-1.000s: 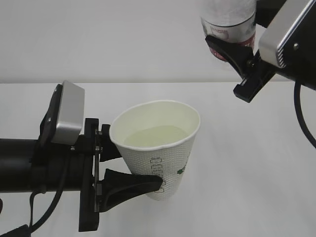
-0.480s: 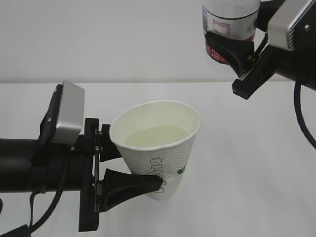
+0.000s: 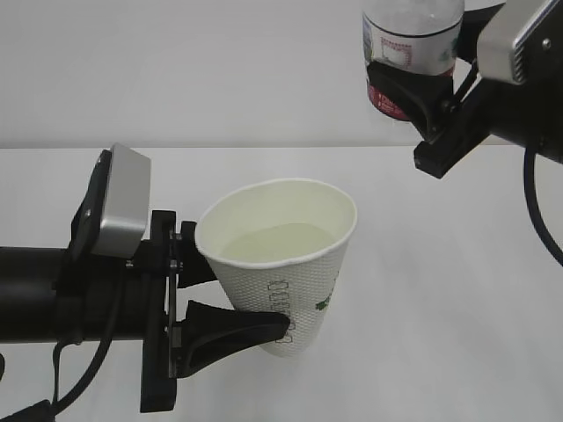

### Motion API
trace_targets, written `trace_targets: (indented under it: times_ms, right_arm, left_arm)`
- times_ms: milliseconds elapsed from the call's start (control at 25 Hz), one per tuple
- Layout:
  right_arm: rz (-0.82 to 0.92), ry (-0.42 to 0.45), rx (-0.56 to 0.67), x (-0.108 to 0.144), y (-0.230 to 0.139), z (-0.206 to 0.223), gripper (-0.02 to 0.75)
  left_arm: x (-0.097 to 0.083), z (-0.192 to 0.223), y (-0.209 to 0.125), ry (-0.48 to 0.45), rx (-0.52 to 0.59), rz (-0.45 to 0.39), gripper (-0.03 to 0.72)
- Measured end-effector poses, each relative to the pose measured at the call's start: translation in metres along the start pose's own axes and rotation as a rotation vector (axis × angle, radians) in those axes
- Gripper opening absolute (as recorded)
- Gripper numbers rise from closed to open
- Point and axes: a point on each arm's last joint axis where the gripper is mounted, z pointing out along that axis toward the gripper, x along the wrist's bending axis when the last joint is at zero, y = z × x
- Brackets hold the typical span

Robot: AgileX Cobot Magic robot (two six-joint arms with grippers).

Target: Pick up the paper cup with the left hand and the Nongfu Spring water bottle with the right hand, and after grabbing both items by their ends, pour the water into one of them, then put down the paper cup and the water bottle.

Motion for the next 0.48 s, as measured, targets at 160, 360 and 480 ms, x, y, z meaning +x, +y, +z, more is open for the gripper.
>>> trace_targets:
  times_ms: [160, 360, 480]
  right_arm:
    - [0.047, -0.026, 0.016, -0.0023, -0.0015, 0.0000, 0.450]
    - [0.116, -0.073, 0.071, -0.0063, -0.0067, -0.0004, 0.450]
    - [0.150, -0.098, 0.097, -0.0082, -0.0092, -0.0007, 0.450]
  left_arm:
    - [0.0000, 0.0000, 0.0000, 0.000, 0.000, 0.000, 0.438]
    - [0.0000, 0.0000, 0.0000, 0.000, 0.000, 0.000, 0.438]
    - [0.0000, 0.0000, 0.0000, 0.000, 0.000, 0.000, 0.438]
